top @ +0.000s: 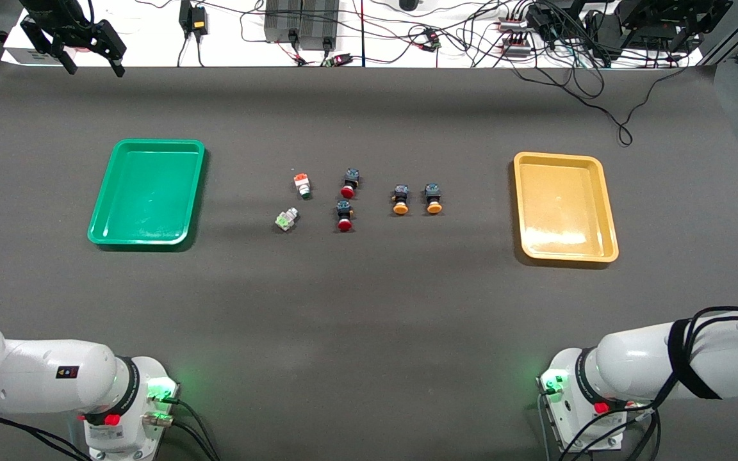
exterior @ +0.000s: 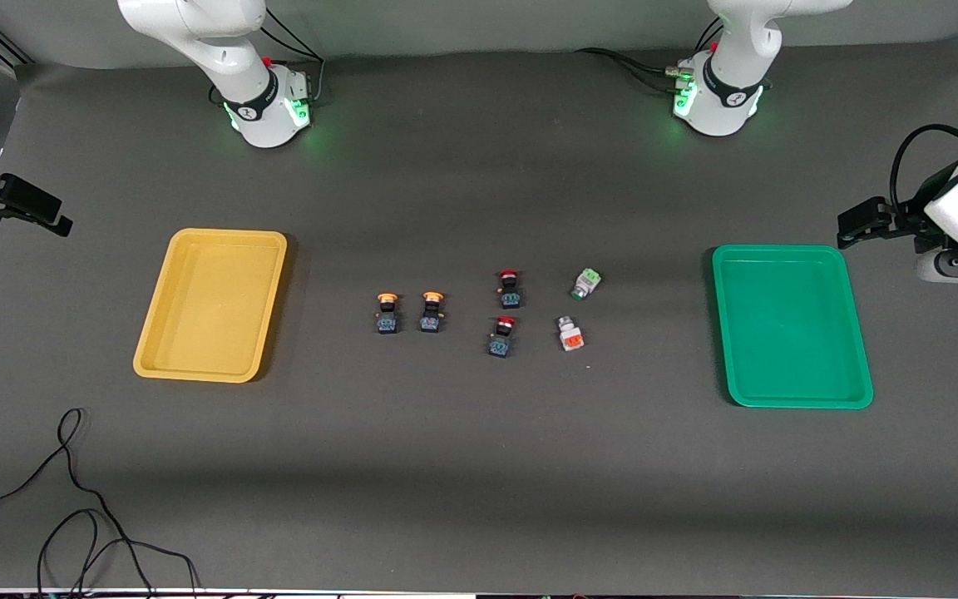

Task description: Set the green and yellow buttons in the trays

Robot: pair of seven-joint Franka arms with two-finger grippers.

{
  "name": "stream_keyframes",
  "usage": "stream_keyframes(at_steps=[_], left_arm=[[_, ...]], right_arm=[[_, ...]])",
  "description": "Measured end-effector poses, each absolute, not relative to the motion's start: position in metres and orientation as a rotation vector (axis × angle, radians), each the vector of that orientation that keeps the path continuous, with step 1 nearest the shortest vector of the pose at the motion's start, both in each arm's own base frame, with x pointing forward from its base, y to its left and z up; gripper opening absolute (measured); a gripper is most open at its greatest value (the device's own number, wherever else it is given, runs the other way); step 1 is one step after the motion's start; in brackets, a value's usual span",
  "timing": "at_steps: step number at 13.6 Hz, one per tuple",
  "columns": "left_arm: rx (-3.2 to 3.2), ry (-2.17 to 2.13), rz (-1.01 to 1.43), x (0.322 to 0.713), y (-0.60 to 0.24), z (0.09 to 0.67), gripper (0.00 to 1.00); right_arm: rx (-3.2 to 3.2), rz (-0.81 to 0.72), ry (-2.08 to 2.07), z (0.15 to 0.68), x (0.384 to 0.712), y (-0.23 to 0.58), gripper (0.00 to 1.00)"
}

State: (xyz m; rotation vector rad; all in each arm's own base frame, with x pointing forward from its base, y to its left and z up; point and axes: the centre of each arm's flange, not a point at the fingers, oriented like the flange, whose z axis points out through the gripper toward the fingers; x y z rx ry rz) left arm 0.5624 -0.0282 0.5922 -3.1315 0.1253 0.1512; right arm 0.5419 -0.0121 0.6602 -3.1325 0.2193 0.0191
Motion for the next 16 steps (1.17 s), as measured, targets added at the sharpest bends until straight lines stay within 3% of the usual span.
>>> stream_keyframes(at_steps=[16], left_arm=[[-3.131, 0.129, 0.151, 0.562, -0.03, 0.592, 1.0]], right_arm=[[-3.134, 0.066, 0.209, 0.645, 0.543, -0.011, 1.0]])
